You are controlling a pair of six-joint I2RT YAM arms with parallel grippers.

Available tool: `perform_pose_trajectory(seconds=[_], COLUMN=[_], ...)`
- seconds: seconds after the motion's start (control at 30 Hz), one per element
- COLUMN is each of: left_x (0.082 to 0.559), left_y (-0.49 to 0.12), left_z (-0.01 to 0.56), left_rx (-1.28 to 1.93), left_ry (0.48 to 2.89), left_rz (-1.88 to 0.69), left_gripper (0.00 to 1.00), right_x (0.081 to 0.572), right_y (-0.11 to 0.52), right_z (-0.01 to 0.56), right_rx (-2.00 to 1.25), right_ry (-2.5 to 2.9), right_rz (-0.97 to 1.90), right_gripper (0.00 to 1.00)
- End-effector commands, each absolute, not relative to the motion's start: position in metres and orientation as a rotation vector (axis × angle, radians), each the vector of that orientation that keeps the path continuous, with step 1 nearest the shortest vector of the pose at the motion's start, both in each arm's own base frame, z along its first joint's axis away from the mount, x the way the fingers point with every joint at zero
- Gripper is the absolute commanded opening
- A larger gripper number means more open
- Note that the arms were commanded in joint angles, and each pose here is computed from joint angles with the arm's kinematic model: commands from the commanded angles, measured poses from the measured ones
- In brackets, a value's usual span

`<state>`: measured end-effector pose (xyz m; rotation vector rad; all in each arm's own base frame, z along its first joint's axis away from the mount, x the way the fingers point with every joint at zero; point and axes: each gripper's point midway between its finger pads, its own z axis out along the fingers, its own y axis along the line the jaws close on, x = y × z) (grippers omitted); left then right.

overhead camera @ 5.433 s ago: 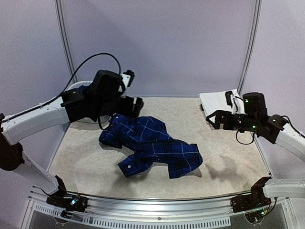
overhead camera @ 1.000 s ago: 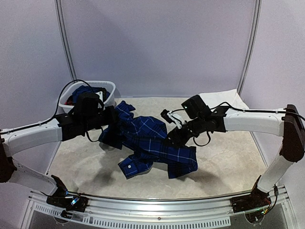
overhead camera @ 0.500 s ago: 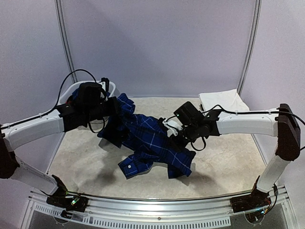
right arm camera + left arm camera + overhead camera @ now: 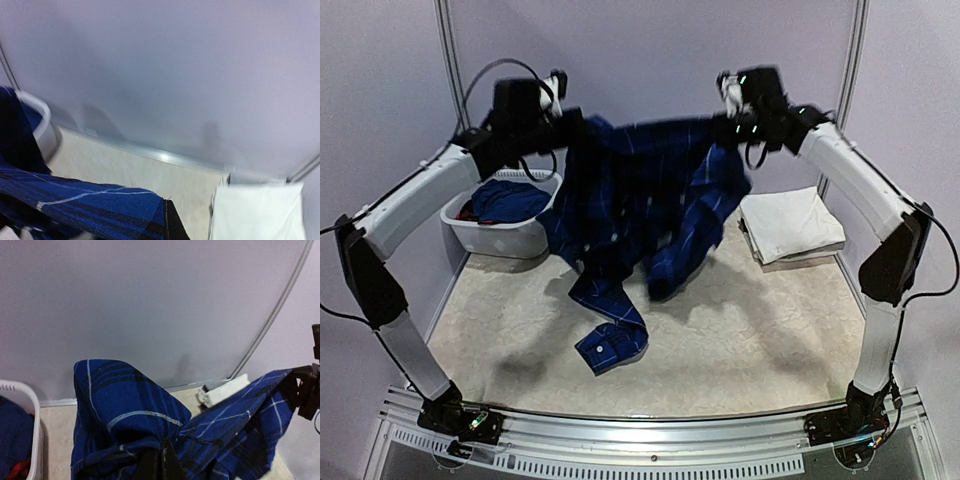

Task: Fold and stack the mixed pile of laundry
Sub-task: Pick up the crumpled shirt from the center of the board, then flatten out the crumpled shirt at the center of the board.

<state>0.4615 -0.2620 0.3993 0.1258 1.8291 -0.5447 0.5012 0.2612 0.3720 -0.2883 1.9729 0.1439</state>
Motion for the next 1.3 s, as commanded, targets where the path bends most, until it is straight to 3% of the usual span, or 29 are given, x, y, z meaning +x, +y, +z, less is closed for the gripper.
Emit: perform_pose_trajectory(seconds=[0.0, 0.07, 0.2, 0.4, 0.5, 0.63, 0.8, 0.97, 1.17, 1.27], left_x=[0.397, 0.362, 0.304, 0.276, 0.26, 0.239, 0.24, 0.231, 0.201, 0.177], left_y=[-0.248, -0.242, -0.219, -0.242, -0.243, -0.251, -0.269, -0.281, -0.309, -0.341], left_z=[0.505, 0.52, 0.496, 0.34, 0.261, 0.221, 0.227, 0.255, 0.266, 0.261], left_rx=[0.252, 0.282, 0.26, 0.279, 0.243, 0.26, 0.334, 0.413, 0.586, 0.74], left_ry=[1.63, 1.581, 1.516, 1.818, 2.049, 2.123, 2.124, 2.099, 2.118, 2.115], left_rz=[-0.616, -0.618, -0.681, -0.837, -0.769, -0.735, -0.705, -0.689, -0.763, -0.874], left_gripper=[0.0, 0.0, 0.0, 0.0, 0.0, 0.0, 0.0, 0.0, 0.0, 0.03], right_x=[0.444, 0.397, 0.332, 0.291, 0.27, 0.258, 0.268, 0.272, 0.244, 0.224], right_y=[0.271, 0.281, 0.276, 0.243, 0.243, 0.23, 0.229, 0.216, 0.207, 0.204], right_z=[0.466, 0.489, 0.456, 0.304, 0.229, 0.158, 0.165, 0.221, 0.277, 0.282], right_rx=[-0.336, -0.406, -0.495, -0.462, -0.499, -0.436, -0.388, -0.413, -0.447, -0.488], right_ry=[1.792, 1.698, 1.66, 1.952, 2.167, 2.395, 2.387, 2.304, 2.216, 2.194], right_rz=[0.162, 0.18, 0.224, 0.297, 0.337, 0.226, 0.186, 0.114, 0.291, 0.393], right_gripper=[0.0, 0.01, 0.01, 0.01, 0.01, 0.01, 0.02, 0.01, 0.02, 0.13])
